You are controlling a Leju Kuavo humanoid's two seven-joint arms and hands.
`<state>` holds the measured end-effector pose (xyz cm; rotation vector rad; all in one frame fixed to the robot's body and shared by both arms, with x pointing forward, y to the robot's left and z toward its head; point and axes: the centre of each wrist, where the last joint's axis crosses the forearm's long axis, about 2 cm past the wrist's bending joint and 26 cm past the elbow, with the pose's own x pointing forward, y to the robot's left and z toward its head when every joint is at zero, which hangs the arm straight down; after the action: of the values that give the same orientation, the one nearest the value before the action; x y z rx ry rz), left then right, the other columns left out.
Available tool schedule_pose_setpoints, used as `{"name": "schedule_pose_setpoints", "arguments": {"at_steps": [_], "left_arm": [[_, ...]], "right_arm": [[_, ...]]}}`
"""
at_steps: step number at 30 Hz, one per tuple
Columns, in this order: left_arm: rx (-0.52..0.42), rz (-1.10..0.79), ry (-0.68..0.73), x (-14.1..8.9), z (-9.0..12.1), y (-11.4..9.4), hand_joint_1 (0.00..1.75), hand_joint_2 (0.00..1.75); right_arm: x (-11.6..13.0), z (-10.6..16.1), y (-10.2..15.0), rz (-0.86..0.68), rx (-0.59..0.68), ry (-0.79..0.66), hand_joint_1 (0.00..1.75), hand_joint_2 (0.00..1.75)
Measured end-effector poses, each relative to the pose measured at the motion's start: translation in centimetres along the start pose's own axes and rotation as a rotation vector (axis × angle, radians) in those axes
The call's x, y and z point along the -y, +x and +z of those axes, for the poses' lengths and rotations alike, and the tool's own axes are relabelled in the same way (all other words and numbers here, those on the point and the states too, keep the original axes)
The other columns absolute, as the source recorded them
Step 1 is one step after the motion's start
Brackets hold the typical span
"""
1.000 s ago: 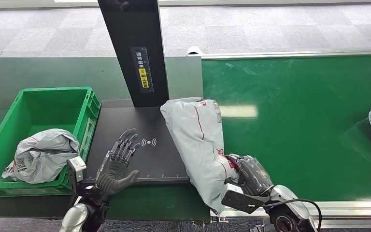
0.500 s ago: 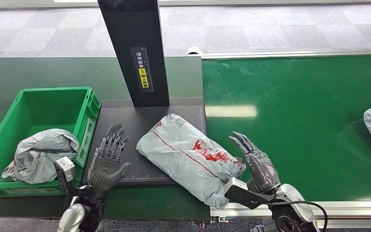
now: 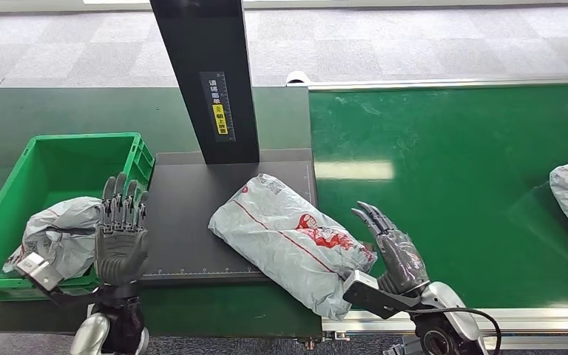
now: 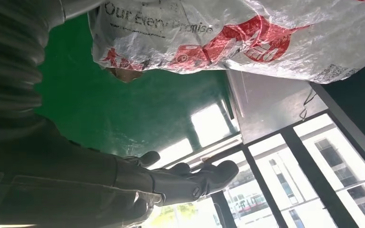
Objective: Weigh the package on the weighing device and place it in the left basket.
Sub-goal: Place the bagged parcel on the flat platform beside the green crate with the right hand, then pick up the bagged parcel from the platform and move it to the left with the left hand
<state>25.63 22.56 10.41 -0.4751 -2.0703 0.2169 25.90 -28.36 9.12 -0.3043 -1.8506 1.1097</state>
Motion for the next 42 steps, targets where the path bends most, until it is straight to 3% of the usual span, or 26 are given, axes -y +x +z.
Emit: {"name": "schedule_pose_setpoints", "arguments": {"at_steps": [4,11,18,25,32,36,37,40,42], "left_arm": [[-0.026,-0.021,-0.16,1.3,-0.2,-0.2,0.0,1.75],[-0.041,-0.068,-0.261,2.6,-1.1,-0.5,0.0,1.75],[-0.112,-0.358,-0.495,5.7,-5.7,-2.4,0.0,1.75],[-0.331,-0.73,-0.609,8.6,-9.0,-5.2,0.0,1.75],[-0.572,-0.935,-0.621,8.0,-9.2,-7.8,0.0,1.75],[-0.647,-1.006,-0.636,7.4,-8.9,-8.6,0.0,1.75],[-0.659,-1.021,-0.641,7.3,-8.8,-8.7,0.36,1.75],[-0.687,-1.058,-0.663,7.1,-8.6,-9.1,1.65,1.75],[-0.699,-1.068,-0.68,7.1,-8.6,-9.2,1.75,1.75]], "right_arm": [[0.0,0.1,0.2,-0.004,0.003,-0.041,0.0,1.75],[0.3,0.3,0.3,-0.014,-0.005,-0.091,0.0,1.75],[1.1,-0.1,0.0,-0.129,-0.04,-0.224,0.0,1.75],[1.7,-0.8,0.0,-0.174,-0.042,-0.27,0.0,1.75],[1.8,-1.7,0.3,-0.177,-0.038,-0.27,0.0,1.75],[1.9,-2.3,0.2,-0.182,-0.036,-0.27,0.0,1.75],[1.9,-2.4,0.2,-0.184,-0.036,-0.269,0.0,1.75],[1.6,-2.6,0.2,-0.187,-0.04,-0.264,0.0,1.75],[1.5,-2.7,0.2,-0.19,-0.043,-0.261,0.0,1.75]]}}
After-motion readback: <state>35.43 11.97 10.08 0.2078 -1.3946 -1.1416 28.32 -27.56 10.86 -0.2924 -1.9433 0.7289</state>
